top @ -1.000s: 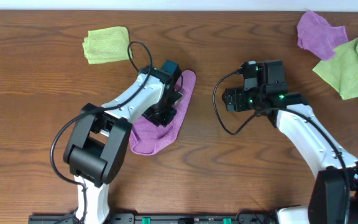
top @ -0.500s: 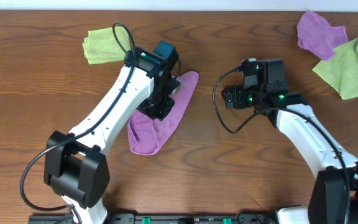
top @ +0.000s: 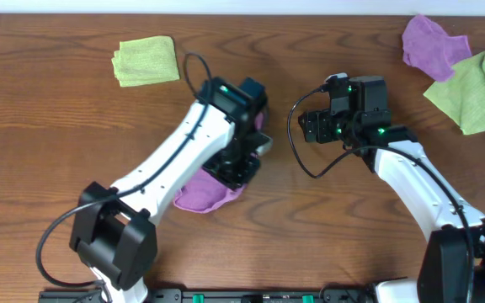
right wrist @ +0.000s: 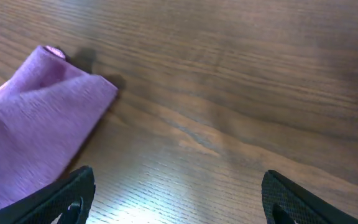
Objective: Fold the cloth
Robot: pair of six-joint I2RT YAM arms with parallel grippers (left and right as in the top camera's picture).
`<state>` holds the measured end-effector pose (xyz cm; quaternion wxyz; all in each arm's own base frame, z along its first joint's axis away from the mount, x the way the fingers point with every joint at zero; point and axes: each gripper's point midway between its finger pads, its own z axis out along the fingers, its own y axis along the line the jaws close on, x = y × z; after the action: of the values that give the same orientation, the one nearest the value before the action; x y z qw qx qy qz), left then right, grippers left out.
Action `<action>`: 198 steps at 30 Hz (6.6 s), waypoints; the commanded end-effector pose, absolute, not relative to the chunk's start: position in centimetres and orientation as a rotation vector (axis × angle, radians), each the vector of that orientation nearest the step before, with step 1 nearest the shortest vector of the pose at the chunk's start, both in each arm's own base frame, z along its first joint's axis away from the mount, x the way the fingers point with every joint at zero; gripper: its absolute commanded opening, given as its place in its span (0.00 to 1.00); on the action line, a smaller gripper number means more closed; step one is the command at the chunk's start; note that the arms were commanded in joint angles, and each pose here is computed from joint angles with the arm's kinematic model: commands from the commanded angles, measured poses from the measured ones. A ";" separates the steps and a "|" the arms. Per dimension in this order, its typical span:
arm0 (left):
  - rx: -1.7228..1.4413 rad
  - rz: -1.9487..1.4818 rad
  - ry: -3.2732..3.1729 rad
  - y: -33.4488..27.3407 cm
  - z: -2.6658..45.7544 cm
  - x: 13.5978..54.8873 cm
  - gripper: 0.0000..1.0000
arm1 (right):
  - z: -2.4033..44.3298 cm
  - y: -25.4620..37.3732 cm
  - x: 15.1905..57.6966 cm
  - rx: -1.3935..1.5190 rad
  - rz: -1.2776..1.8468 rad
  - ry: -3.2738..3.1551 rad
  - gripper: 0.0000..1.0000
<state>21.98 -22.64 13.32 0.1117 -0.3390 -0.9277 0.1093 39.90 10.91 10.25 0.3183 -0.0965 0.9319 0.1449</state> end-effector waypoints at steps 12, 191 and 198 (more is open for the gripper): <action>-1.229 0.376 -2.598 -28.2 14.4 15.2 0.13 | 12.8 2.2 42.4 0.075 0.397 2.365 0.86; -0.217 0.194 -3.089 -17.9 -2.3 29.2 0.95 | -0.4 7.0 32.1 -0.042 -0.228 2.758 0.09; -0.184 0.232 -3.086 -18.5 -1.3 29.4 0.97 | 0.9 9.4 32.3 -0.164 -0.011 2.785 0.08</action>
<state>29.82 -18.61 0.03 -0.0046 -0.0698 -0.9951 0.0705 32.05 7.82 -0.24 0.1728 -0.0307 0.9839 -0.0344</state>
